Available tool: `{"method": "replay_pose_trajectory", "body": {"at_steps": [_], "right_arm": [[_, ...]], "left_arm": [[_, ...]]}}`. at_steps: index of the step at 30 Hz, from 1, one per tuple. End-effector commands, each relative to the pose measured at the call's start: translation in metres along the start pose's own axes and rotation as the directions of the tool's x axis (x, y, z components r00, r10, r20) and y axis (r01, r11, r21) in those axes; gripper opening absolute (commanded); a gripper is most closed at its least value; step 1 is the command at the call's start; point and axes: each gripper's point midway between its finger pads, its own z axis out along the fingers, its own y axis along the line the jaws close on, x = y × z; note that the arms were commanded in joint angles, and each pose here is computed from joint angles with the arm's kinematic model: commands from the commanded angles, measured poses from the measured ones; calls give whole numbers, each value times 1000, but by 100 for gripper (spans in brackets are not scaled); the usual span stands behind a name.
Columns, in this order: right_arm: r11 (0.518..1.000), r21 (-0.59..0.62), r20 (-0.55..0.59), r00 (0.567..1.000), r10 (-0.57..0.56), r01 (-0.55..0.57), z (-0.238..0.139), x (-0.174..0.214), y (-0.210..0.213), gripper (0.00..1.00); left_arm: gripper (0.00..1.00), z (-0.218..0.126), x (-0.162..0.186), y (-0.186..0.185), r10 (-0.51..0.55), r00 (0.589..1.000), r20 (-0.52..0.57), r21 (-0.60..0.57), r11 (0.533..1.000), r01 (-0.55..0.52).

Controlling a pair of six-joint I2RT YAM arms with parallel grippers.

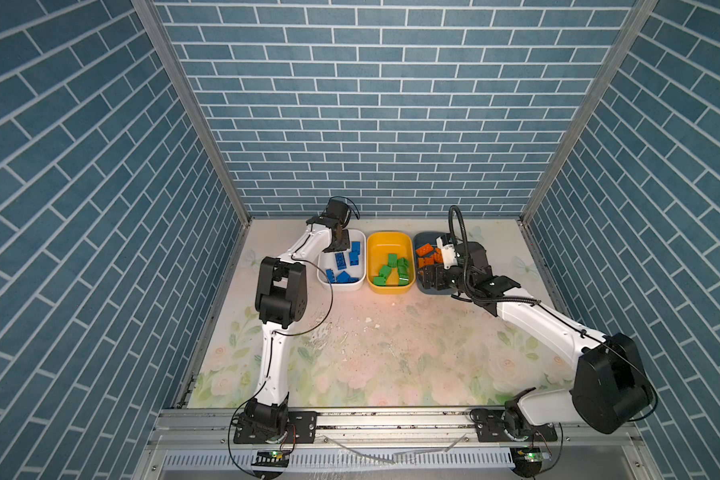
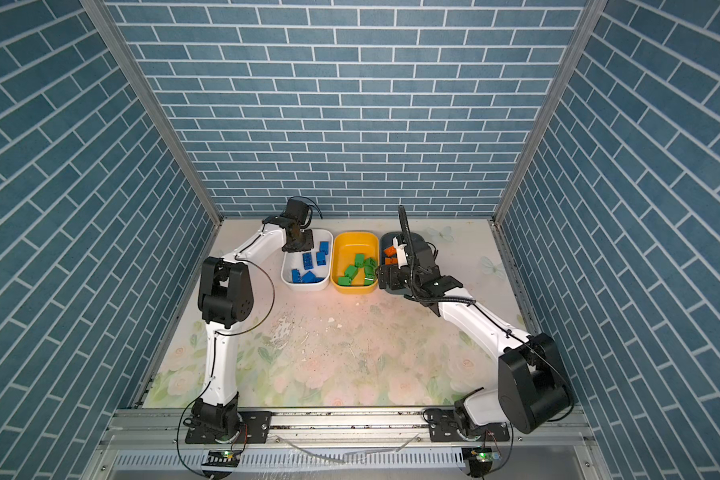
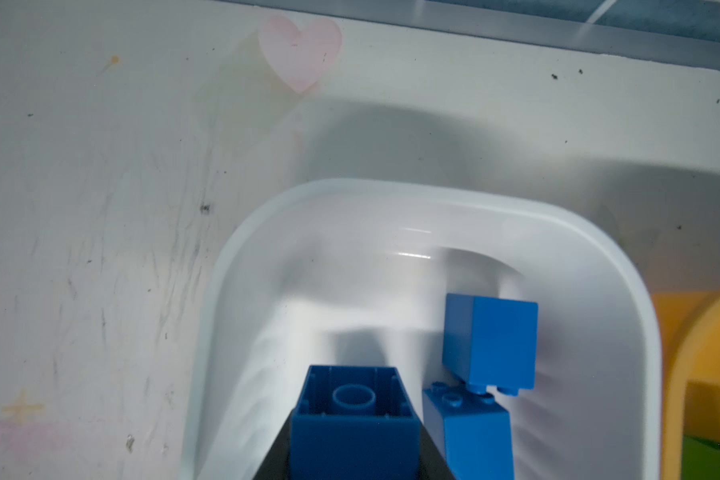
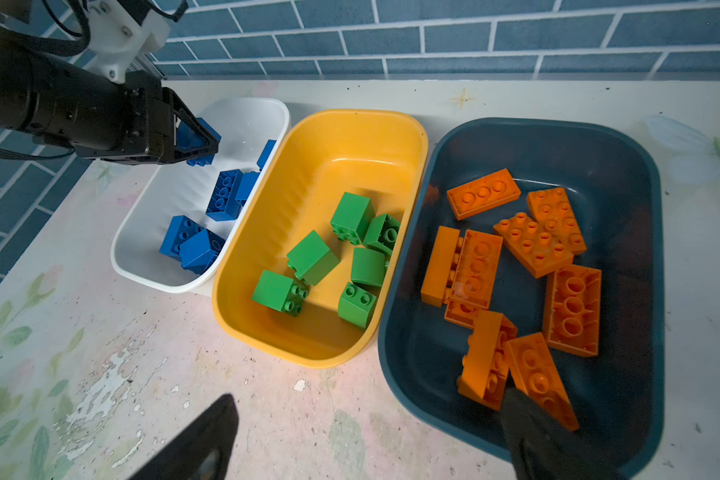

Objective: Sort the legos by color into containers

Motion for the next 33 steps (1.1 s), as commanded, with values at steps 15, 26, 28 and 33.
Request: {"method": "replay_pose_trajectory", "body": {"at_steps": [15, 26, 28, 33], "right_arm": [[930, 368, 131, 991, -36, -15, -55, -6, -63, 99], [785, 592, 278, 960, 15, -184, -98, 5, -154, 99], [740, 629, 316, 948, 38, -239, -108, 12, -180, 99], [613, 745, 313, 950, 27, -262, -122, 36, -230, 99]], "left_arm": [[83, -92, -7, -19, -98, 986, 136, 220, 973, 66], [99, -188, 90, 81, -154, 921, 359, 85, 988, 133], [99, -196, 107, 110, -156, 903, 400, 4, 986, 168], [99, -213, 137, 184, -116, 870, 479, -289, 915, 280]]}}
